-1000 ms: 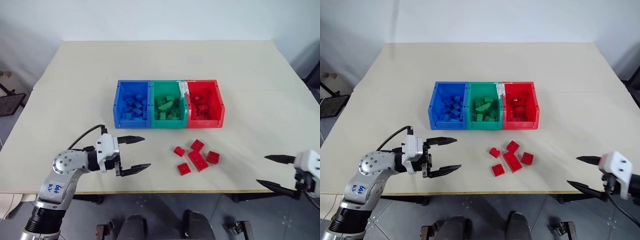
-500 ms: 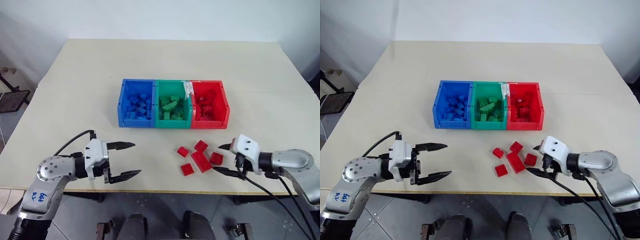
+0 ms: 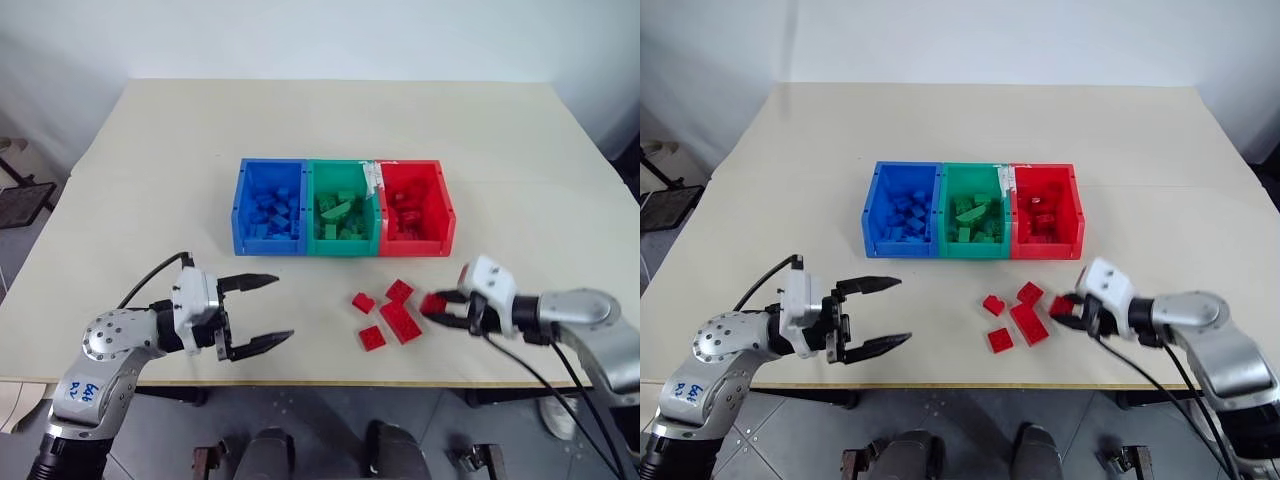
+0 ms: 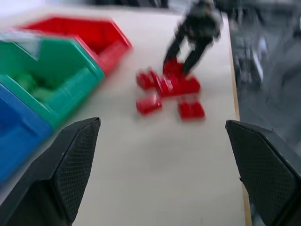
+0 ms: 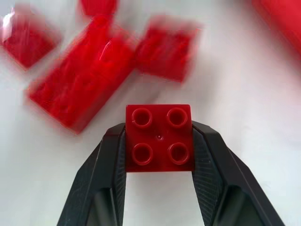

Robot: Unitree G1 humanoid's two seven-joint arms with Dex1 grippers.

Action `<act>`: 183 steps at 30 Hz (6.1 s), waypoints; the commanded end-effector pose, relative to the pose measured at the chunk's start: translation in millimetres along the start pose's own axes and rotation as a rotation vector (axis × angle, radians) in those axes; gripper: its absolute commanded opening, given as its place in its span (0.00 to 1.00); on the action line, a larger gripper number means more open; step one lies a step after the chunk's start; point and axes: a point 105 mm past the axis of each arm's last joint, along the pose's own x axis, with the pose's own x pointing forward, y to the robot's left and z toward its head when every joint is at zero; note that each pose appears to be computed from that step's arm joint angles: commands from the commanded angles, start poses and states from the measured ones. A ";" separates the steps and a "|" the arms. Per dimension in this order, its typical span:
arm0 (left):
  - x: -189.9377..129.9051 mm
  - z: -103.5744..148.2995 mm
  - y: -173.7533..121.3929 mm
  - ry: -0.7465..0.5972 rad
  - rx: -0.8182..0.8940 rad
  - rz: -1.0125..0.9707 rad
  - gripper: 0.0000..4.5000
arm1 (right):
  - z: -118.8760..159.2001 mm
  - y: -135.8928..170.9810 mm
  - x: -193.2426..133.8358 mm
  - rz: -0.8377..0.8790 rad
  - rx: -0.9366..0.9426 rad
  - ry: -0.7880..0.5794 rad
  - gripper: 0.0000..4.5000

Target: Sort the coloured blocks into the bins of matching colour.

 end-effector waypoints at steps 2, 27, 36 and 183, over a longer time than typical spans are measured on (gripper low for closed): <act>-14.4 5.0 25.1 -0.018 0.042 0.194 1.00 | 63.8 -35.4 15.1 -0.146 -0.042 -0.212 0.33; -29.5 -11.0 38.5 0.135 0.129 0.051 1.00 | 0.1 -19.1 -65.0 -0.130 -0.244 -0.220 1.00; -10.9 -17.8 23.8 0.157 0.114 -0.101 1.00 | -40.1 -8.2 -79.6 -0.128 -0.255 -0.092 1.00; -17.0 -19.3 4.9 0.146 0.173 -0.096 1.00 | -32.5 -4.3 -64.2 0.138 -0.281 -0.048 1.00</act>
